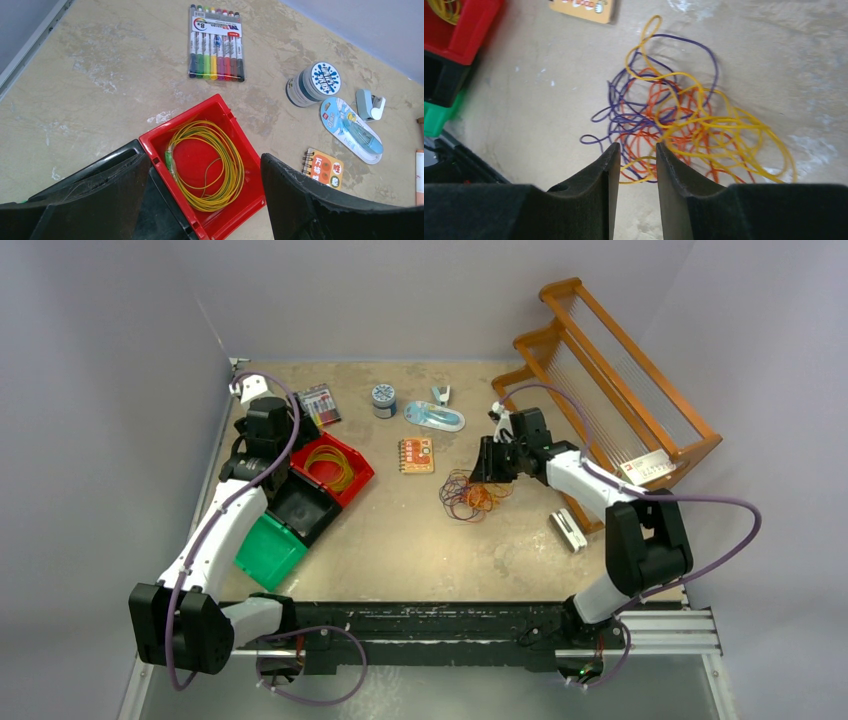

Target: Untangle the cables

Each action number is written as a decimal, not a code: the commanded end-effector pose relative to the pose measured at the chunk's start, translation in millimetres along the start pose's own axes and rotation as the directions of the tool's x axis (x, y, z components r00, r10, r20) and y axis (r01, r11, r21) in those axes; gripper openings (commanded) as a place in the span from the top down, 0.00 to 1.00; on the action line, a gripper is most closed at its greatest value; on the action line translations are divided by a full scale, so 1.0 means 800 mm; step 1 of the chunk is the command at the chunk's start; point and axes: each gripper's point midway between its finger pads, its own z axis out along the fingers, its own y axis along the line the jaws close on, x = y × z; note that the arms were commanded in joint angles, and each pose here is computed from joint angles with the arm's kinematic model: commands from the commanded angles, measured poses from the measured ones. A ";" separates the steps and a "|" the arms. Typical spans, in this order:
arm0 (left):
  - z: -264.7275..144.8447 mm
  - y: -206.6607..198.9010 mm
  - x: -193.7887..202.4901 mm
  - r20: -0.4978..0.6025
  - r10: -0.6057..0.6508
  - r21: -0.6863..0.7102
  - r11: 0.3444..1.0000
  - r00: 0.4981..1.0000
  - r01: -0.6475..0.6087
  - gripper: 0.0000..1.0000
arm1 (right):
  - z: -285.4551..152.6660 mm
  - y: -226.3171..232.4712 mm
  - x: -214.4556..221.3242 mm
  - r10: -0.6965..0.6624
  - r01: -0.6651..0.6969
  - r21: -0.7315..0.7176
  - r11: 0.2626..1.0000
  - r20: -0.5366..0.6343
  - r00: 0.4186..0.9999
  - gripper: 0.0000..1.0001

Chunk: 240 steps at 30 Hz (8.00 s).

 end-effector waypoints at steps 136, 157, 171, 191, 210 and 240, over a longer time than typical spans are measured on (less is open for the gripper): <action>-0.021 -0.092 0.020 -0.028 0.069 0.199 0.978 0.997 -0.062 0.23 | -0.021 0.069 -0.093 0.639 -0.532 -0.355 0.769 0.436 0.633 0.95; -0.073 -0.198 0.011 0.175 -0.077 0.711 0.699 0.982 -0.072 0.15 | -0.104 0.156 -0.136 0.373 -0.163 -0.423 0.892 0.480 0.794 1.00; -0.177 -0.285 0.115 0.537 0.016 0.767 0.406 0.844 -0.496 0.16 | -0.114 0.173 -0.136 0.334 -0.116 -0.444 0.888 0.453 0.826 1.00; -0.173 -0.345 0.127 0.447 -0.293 0.866 0.378 0.845 -0.327 0.27 | -0.127 0.185 -0.129 0.333 -0.103 -0.478 0.872 0.427 0.841 1.00; -0.130 -0.389 0.195 0.411 -0.202 0.884 0.326 0.889 -0.335 0.54 | -0.159 0.219 -0.143 0.320 -0.033 -0.557 0.830 0.425 0.846 1.00; -0.098 -0.346 0.316 0.324 -0.007 0.911 0.271 0.946 -0.310 0.75 | -0.340 0.294 -0.231 0.249 0.261 -0.551 0.793 0.683 0.686 1.00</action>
